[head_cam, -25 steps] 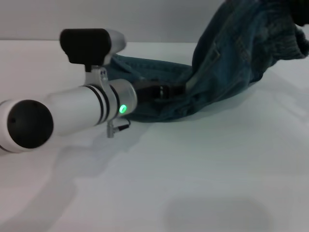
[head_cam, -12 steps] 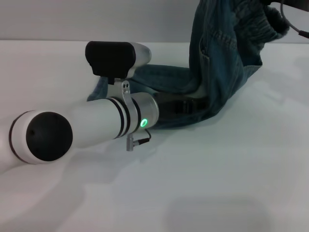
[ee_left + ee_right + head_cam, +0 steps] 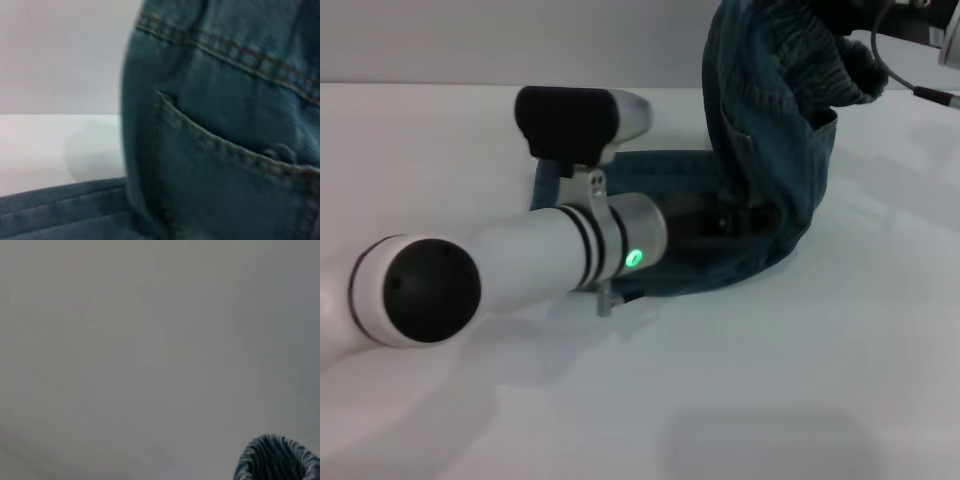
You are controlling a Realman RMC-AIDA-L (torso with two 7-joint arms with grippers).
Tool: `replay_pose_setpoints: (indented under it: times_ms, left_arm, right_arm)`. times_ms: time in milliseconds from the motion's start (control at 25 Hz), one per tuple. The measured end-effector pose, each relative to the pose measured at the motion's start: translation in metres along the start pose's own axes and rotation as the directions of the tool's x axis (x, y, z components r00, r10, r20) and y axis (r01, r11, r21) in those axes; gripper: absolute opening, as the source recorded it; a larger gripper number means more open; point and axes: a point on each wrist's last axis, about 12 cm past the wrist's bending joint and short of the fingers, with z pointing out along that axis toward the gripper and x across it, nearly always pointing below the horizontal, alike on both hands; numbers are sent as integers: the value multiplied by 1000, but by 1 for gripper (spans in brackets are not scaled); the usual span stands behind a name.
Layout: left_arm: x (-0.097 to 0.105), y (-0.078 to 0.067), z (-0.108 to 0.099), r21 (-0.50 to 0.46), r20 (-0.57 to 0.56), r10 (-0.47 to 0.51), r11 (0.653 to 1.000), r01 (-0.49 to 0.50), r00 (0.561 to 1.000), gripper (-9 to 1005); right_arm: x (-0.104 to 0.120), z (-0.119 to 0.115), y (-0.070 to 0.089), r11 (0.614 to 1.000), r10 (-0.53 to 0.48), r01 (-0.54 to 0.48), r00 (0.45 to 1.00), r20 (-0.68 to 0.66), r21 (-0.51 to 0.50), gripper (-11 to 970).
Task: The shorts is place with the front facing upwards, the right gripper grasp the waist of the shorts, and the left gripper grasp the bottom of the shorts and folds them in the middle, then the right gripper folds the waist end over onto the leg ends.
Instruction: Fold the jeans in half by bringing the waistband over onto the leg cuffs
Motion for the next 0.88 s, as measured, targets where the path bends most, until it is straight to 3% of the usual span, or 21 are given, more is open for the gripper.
replay_pose_setpoints:
  times_ms: [400, 880]
  left_arm:
    - [2, 30, -34, -64, 62, -43, 997, 47, 997, 802]
    - [-7, 85, -82, -269, 175, -13, 961, 60, 985, 802]
  right_arm:
    - [5, -15, -7, 1000, 21, -21, 1000, 21, 6, 55]
    - [17, -3, -5, 1000, 15, -15, 999, -43, 1, 56]
